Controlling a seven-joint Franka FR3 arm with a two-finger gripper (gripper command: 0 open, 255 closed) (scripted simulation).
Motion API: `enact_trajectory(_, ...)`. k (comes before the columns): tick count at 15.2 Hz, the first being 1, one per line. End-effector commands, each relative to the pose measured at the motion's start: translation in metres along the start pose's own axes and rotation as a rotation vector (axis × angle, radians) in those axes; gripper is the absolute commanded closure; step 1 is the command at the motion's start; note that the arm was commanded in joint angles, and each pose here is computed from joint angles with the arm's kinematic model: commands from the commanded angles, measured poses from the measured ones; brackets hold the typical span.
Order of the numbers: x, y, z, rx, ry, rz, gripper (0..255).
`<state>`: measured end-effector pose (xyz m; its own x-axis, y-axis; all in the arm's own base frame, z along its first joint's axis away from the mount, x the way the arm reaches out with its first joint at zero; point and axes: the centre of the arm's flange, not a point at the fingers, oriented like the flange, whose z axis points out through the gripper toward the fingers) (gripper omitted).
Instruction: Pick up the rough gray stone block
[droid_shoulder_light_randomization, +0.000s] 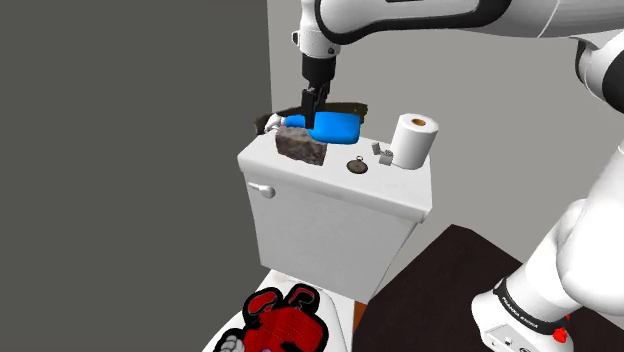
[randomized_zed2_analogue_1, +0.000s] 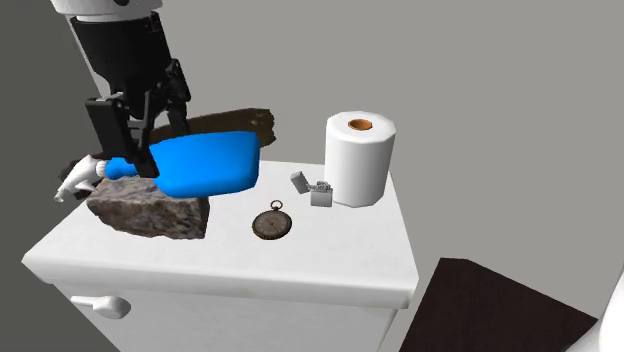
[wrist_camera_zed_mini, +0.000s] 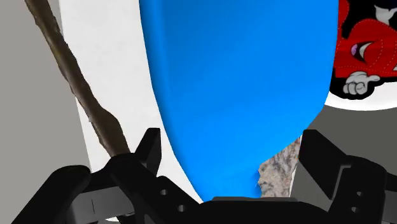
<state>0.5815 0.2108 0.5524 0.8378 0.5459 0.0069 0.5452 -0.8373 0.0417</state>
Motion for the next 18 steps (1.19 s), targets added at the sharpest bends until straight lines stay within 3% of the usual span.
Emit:
enact_trajectory(1, 0.028, -0.007, 0.010, 0.000, -0.010, -0.046, 0)
enact_trajectory(6, 0.084, -0.031, 0.019, -0.008, -0.013, -0.149, 0)
enact_trajectory(15, 0.084, -0.033, 0.059, -0.008, -0.013, -0.149, 0)
enact_trajectory(16, 0.084, -0.035, 0.059, -0.008, -0.013, -0.149, 255)
enact_trajectory(18, 0.087, -0.037, 0.059, -0.008, -0.013, -0.149, 255)
